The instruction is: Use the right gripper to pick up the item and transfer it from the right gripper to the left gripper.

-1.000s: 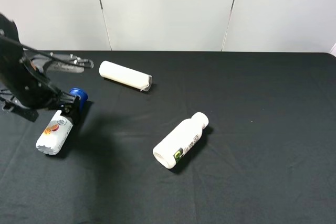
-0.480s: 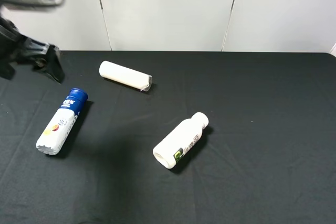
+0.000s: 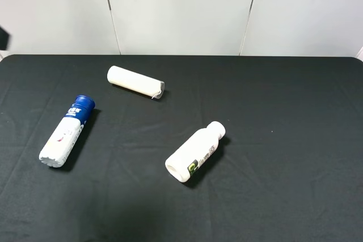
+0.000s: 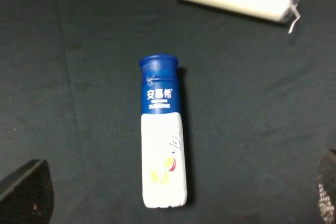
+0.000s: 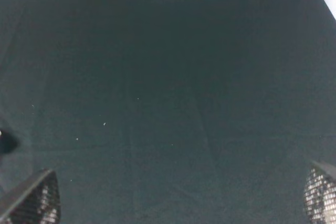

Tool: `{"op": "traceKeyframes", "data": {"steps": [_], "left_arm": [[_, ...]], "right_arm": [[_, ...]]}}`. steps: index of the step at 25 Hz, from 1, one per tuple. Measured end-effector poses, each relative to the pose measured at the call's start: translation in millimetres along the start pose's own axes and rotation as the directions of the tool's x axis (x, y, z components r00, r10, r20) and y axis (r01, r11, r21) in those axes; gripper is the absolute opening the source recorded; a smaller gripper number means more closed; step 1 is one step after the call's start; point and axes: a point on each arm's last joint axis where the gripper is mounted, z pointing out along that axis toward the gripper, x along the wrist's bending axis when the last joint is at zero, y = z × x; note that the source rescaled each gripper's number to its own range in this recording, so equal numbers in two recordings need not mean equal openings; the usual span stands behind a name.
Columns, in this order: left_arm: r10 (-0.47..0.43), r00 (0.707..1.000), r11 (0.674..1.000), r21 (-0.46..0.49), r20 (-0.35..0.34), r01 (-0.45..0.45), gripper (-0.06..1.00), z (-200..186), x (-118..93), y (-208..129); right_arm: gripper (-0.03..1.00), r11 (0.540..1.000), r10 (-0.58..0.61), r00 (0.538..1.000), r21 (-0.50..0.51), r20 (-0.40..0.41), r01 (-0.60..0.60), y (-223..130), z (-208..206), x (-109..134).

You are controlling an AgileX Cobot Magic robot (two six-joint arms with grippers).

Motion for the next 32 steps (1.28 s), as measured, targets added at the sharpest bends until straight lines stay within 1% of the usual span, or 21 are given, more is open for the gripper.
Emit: {"op": "traceKeyframes", "data": {"steps": [2,7,12,18,22,26,32], "left_arm": [[0.002,1.0,1.0,-0.024,0.002,-0.002,1.0,-17,0,-10],[0.007,1.0,0.999,-0.045,0.004,-0.006,1.0,-52,1,-43],[0.01,1.0,0.997,-0.072,0.006,-0.009,1.0,-63,2,-88],[0.012,1.0,0.991,-0.135,0.009,-0.01,1.0,-53,5,-138],[0.016,1.0,0.983,-0.183,0.01,-0.014,1.0,-40,7,-159],[0.021,1.0,0.971,-0.238,0.009,-0.019,1.0,-32,8,-169],[0.034,0.999,0.973,-0.23,0.013,-0.03,0.99,-24,8,-173]], "right_arm": [[1.0,1.0,0.0,1.0,0.0,0.0,0.0,0,0,0],[1.0,1.0,0.0,1.0,0.0,0.0,0.0,0,0,0],[1.0,1.0,0.0,1.0,0.0,0.0,0.0,0,0,0],[1.0,1.0,0.0,1.0,0.0,0.0,0.0,0,0,0],[1.0,1.0,0.0,1.0,0.0,0.0,0.0,0,0,0],[1.0,1.0,0.0,1.0,0.0,0.0,0.0,0,0,0],[1.0,1.0,0.0,1.0,0.0,0.0,0.0,0,0,0]]}}
